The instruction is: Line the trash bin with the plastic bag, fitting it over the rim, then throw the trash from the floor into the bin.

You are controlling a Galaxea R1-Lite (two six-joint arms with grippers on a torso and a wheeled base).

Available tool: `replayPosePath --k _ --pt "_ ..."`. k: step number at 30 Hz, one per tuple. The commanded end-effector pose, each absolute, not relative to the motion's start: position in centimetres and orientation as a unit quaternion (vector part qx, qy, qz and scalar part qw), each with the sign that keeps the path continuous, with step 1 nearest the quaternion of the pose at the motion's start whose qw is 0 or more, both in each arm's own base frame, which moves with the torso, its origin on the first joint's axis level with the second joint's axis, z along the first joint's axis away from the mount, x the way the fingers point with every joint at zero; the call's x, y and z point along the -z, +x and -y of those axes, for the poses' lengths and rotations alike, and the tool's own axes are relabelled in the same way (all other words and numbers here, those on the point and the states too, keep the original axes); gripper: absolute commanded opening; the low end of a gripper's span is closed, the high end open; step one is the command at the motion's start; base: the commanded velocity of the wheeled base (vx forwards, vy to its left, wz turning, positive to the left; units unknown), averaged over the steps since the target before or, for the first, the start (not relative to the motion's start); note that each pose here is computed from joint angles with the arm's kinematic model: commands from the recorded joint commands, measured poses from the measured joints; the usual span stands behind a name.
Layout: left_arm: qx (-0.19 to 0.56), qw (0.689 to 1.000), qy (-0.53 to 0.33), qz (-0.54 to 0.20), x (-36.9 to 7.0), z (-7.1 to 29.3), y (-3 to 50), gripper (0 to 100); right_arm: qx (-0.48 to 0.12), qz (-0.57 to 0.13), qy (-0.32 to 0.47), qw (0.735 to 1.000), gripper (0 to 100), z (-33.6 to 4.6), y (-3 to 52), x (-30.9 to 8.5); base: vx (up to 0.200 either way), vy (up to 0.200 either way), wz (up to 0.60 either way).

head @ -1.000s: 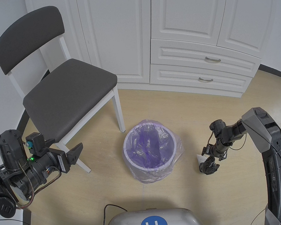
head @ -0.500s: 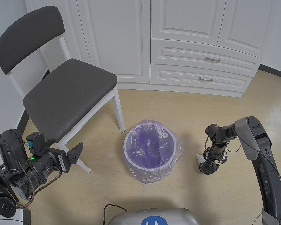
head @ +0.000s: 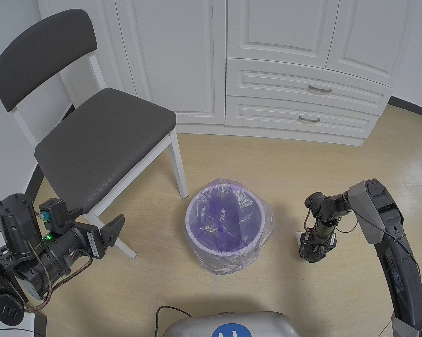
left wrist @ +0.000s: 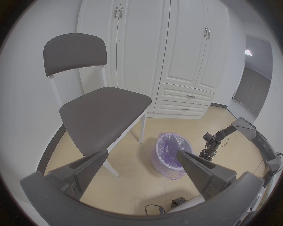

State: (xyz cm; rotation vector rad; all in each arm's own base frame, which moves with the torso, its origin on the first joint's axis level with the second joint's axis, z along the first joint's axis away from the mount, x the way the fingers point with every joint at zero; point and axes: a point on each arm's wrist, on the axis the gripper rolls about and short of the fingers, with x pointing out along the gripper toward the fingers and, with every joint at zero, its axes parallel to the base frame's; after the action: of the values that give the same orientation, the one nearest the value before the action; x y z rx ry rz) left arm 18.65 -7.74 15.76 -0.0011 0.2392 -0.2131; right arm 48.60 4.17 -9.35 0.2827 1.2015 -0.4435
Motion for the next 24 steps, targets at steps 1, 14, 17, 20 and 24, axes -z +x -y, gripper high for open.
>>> replayPosePath --k 1,14,17,20,24 --pt "0.106 0.987 0.0 -0.122 -15.6 7.7 18.7 100 0.207 -0.559 0.133 0.792 100 -4.2 48.6 9.5 0.0 0.0 0.0" --pt "0.098 0.988 -0.003 -0.117 -15.8 7.3 18.5 100 0.208 -0.557 0.134 0.793 0 -4.4 48.6 9.5 0.0 0.0 0.0" --pt "0.102 0.987 -0.001 -0.121 -15.6 7.5 18.5 100 0.209 -0.557 0.133 0.793 0 -4.4 48.6 9.5 0.0 0.0 0.0" --pt "0.107 0.987 0.0 -0.123 -15.5 7.7 18.4 100 0.212 -0.555 0.133 0.794 0 -4.4 48.6 9.4 0.0 0.0 0.0" --pt "0.107 0.987 -0.001 -0.121 -15.6 7.6 18.3 100 0.236 -0.539 0.134 0.798 0 -4.7 48.7 8.3 0.0 0.0 0.0"
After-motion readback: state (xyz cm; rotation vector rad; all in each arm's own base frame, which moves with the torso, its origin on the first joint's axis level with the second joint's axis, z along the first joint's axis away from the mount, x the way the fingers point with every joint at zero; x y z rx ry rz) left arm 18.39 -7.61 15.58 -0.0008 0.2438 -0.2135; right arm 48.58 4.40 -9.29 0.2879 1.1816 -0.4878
